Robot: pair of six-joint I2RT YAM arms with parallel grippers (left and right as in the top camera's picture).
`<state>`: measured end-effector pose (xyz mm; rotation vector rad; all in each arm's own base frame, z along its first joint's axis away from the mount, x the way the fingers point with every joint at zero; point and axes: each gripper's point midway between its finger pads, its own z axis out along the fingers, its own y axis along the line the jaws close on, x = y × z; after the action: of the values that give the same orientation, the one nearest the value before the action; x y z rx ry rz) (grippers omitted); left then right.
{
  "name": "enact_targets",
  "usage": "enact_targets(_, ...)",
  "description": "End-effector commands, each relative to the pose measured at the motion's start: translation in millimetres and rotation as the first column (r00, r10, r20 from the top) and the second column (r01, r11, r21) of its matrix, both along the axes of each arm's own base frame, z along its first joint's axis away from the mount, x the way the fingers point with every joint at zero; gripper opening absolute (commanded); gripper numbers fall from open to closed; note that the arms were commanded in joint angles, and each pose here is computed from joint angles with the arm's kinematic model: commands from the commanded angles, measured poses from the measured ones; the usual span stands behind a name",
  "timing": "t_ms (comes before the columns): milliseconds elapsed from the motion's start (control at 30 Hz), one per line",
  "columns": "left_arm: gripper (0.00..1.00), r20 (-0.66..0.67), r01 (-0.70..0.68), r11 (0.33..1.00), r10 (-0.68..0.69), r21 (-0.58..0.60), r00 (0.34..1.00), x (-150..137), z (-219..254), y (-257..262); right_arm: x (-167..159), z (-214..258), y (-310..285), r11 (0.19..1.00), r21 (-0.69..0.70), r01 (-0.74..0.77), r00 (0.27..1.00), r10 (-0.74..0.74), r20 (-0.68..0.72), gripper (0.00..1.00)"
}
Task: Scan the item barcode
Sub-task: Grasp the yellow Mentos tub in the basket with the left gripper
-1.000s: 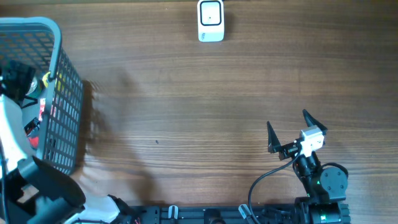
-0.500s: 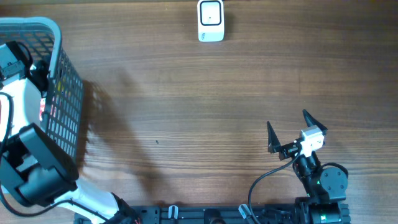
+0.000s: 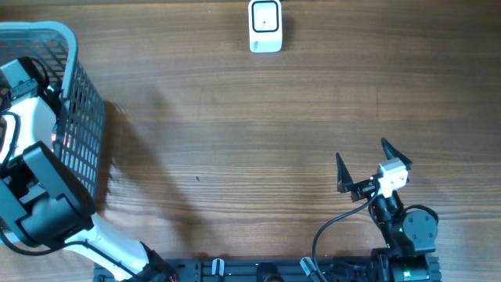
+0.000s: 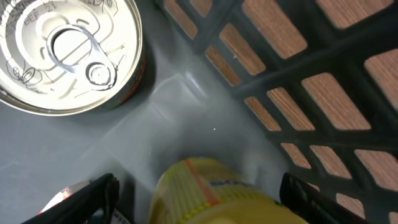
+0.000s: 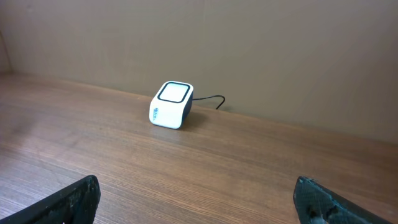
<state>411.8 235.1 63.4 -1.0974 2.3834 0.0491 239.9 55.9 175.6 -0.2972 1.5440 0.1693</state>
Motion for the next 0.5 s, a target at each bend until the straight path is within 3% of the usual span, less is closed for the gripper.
enact_targets(0,0.75,0.008,0.017,1.000,-0.017,0.005,1.000,6.3,1.0,-0.9,0.5,0.4,-1.7,1.000,0.010,0.011,1.000,-0.011,0.000,1.00)
enact_targets(167,0.62,0.008,0.014,1.000,-0.014,0.004,1.000,6.2,1.0,-0.9,0.5,0.3,-1.7,1.000,0.010,0.011,1.000,-0.011,0.000,1.00)
enact_targets(267,0.49,0.005,0.014,1.000,-0.014,0.002,1.000,5.6,0.6,-1.3,0.5,0.3,-1.7,1.000,0.010,0.011,1.000,-0.011,0.000,1.00)
enact_targets(467,0.48,0.010,0.008,1.000,-0.008,0.001,1.000,4.4,5.4,-1.9,0.5,0.3,-1.7,1.000,0.010,0.011,1.000,-0.011,0.000,1.00)
